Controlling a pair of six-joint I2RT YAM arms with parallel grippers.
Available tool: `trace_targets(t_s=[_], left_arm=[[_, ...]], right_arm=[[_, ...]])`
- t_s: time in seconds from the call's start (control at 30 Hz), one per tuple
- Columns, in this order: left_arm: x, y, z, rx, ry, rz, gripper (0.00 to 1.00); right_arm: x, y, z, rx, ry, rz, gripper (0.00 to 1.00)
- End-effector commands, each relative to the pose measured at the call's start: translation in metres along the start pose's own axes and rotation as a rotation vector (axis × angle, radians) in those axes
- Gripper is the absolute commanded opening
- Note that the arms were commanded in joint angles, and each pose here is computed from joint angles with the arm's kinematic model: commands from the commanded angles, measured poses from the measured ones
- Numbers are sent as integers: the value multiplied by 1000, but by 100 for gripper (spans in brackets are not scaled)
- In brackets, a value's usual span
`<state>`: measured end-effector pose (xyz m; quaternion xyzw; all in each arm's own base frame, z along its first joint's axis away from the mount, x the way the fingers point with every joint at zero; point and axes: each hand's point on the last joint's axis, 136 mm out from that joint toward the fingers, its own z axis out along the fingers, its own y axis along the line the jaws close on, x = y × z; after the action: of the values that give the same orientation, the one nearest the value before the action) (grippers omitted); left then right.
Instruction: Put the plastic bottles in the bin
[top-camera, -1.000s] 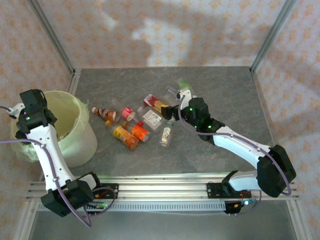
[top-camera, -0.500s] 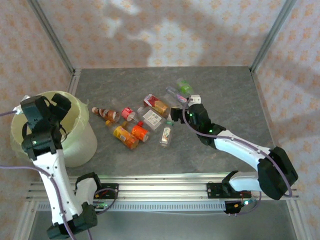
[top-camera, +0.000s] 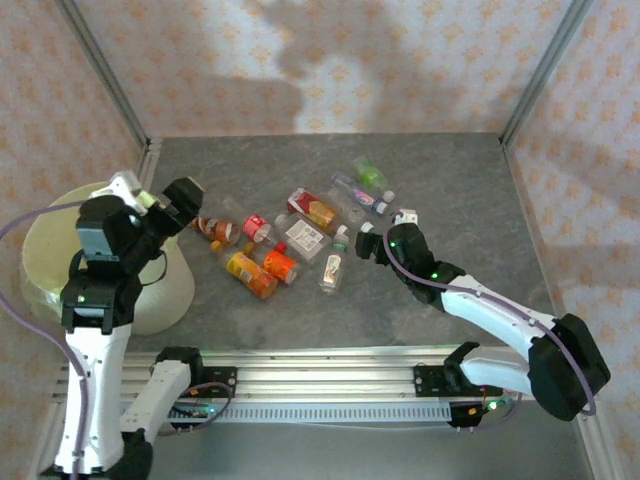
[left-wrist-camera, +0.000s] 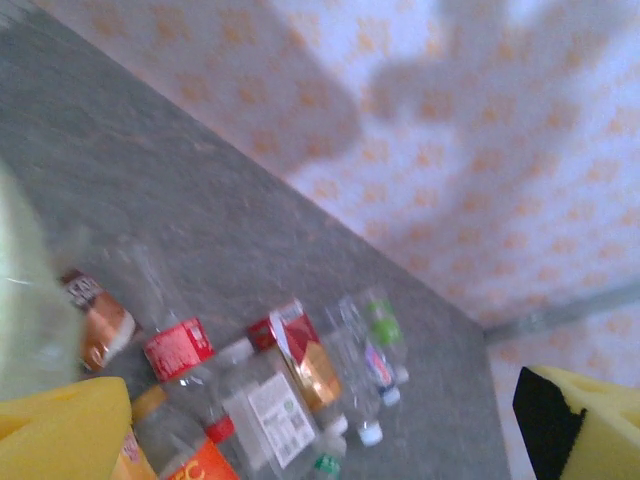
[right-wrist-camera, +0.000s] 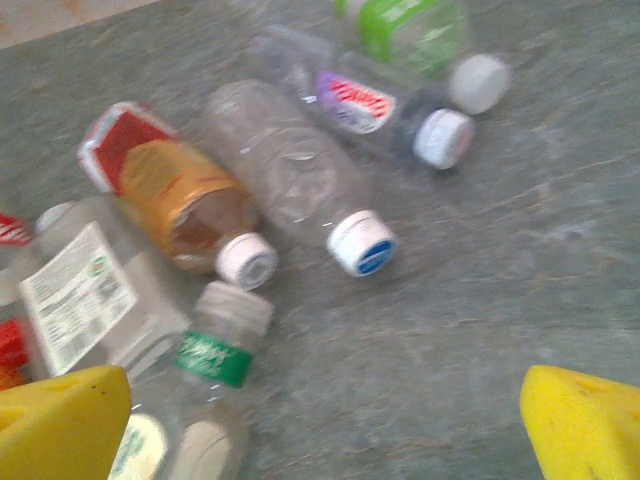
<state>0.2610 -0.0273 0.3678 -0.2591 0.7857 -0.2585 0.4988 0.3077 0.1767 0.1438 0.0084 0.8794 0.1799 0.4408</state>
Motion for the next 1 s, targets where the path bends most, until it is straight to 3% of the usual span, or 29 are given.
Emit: trace_targets(t_s=[0.0,0.07,0.3,0.47,0.7,0.97], left_arm=[[4,-7,24,-67,-7,67,99],[13,-18,37,-82,3,122,100],[50,-58,89,-61,62,196,100],[59,-55,109,-157,79,248,100],[61,-52,115,-168,69,231,100],[56,-34,106,-245,38,232,100]], right_arm=[[18,45,-1,-230,73,-90,99],[32,68,-4,-303,120,-190,99],[66,80,9,-200,247,-351,99],[74,92,17,-157,285,-317,99],[86,83,30,-16,325,-363,99],[111,72,31,29,440,-410,99]])
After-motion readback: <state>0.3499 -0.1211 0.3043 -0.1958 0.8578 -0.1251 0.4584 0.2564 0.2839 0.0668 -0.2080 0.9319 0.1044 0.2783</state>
